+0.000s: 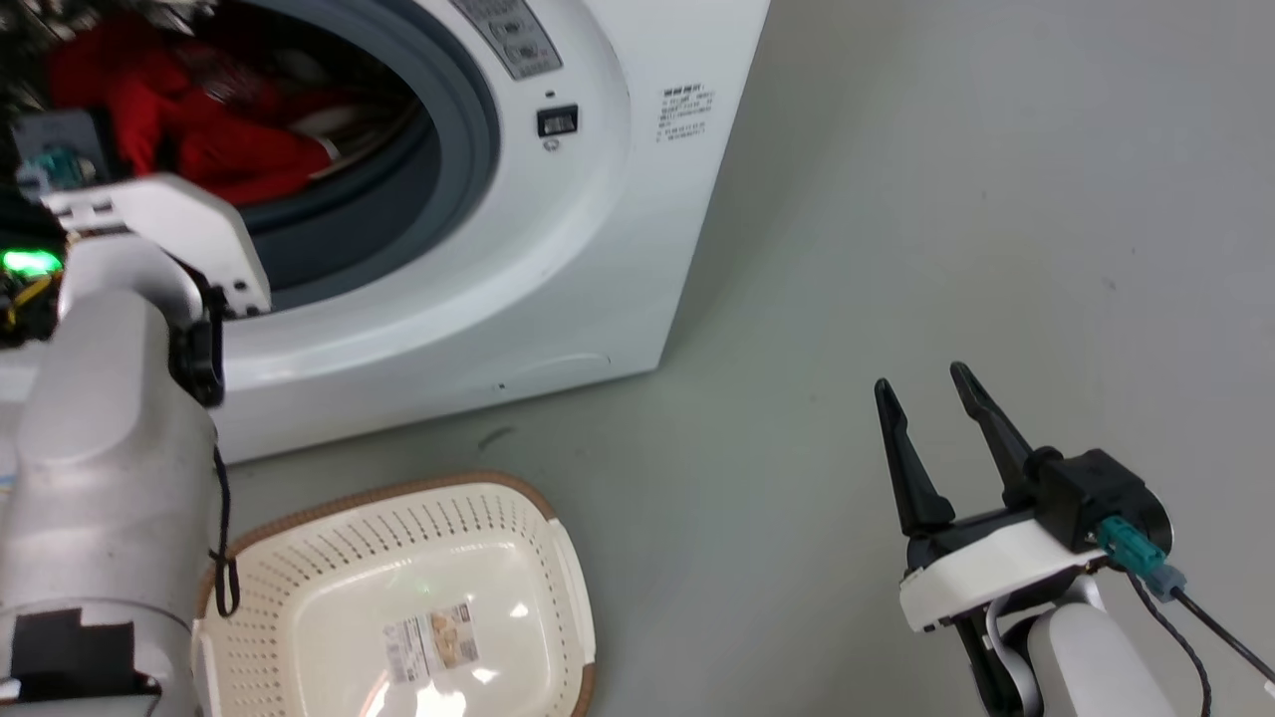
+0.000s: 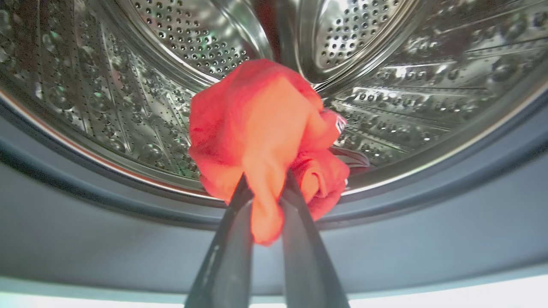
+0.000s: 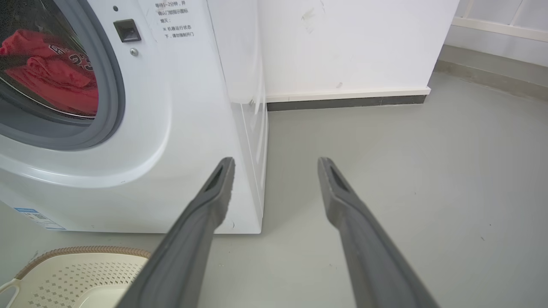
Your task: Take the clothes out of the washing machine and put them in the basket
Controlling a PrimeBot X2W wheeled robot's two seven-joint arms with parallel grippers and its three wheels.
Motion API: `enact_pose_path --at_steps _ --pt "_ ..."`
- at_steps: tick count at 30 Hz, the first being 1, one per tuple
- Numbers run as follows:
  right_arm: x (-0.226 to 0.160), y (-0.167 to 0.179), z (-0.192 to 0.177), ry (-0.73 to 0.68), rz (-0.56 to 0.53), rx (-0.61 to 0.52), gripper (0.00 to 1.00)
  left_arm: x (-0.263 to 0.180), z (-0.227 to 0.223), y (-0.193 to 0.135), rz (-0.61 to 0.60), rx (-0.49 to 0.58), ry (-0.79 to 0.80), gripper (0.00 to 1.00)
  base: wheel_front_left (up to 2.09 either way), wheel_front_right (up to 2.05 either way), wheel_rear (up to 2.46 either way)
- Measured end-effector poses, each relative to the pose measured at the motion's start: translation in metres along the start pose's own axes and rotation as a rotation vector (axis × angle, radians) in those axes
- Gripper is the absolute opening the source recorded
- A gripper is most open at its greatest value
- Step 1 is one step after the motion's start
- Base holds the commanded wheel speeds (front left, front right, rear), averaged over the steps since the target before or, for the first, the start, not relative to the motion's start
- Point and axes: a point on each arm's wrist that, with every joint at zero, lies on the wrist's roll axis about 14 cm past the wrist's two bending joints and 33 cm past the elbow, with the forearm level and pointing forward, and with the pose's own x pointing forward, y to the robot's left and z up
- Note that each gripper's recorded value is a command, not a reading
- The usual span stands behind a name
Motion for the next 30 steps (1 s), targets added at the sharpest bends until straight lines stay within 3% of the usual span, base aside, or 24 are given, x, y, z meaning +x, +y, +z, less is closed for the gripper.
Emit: enact_pose_path --at_steps 14,30 --pt "-0.03 0.014 0.039 -0.112 0.034 -0.003 1.0 -0.08 0.054 0.025 0.003 -0.078 -0.217 0.0 0.0 0.0 0.0" --pt "-0.043 0.036 0.061 -0.159 0.099 -0.018 1.0 -0.173 0.091 0.02 -0.006 -0.135 -0.49 0.0 0.0 0.0 0.0"
